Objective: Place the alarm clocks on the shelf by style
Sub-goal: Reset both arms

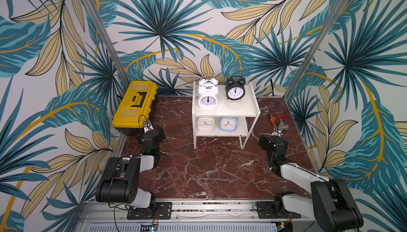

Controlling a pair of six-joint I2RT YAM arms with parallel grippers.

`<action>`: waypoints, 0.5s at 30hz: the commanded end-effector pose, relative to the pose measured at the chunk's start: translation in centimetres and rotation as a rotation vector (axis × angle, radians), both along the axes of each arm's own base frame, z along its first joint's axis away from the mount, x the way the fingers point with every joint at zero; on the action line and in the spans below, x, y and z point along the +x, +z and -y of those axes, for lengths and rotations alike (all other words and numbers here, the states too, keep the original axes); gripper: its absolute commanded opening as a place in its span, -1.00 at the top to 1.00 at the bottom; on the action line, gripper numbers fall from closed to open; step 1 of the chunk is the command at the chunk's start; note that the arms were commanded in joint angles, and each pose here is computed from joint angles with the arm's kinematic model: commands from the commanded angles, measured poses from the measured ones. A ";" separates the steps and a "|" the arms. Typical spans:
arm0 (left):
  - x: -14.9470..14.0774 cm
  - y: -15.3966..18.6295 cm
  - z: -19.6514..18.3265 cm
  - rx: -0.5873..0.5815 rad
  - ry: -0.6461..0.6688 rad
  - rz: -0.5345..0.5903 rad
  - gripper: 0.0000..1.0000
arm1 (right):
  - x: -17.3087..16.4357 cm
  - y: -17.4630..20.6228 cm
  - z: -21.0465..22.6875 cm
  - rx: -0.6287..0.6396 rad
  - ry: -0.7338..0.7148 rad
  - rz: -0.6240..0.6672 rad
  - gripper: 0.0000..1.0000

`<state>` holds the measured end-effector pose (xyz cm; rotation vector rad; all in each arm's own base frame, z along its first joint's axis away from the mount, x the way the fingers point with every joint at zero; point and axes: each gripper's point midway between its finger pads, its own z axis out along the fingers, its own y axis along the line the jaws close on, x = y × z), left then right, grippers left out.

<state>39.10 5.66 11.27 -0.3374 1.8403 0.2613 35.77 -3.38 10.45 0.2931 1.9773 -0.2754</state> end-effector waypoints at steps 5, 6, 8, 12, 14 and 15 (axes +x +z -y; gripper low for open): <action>0.6 0.6 1.6 0.006 -0.118 0.070 -1.00 | 4.2 0.5 -1.6 0.041 0.168 0.107 -0.99; 0.6 0.8 1.6 0.014 -0.123 0.096 -0.99 | 4.2 0.5 -1.6 0.040 0.168 0.111 -0.99; 0.5 0.7 1.6 0.021 -0.116 0.091 -1.00 | 4.2 0.6 -1.6 0.032 0.171 0.116 -0.99; 0.6 0.8 1.8 0.032 -0.125 0.105 -0.99 | 4.1 0.6 -1.6 0.034 0.170 0.113 -0.99; 0.6 0.8 1.9 0.029 -0.131 0.091 -0.99 | 4.1 0.6 -1.6 0.033 0.169 0.113 -0.99; 0.7 0.8 2.0 0.034 -0.133 0.097 -1.00 | 4.2 0.6 -1.6 0.033 0.169 0.115 -0.99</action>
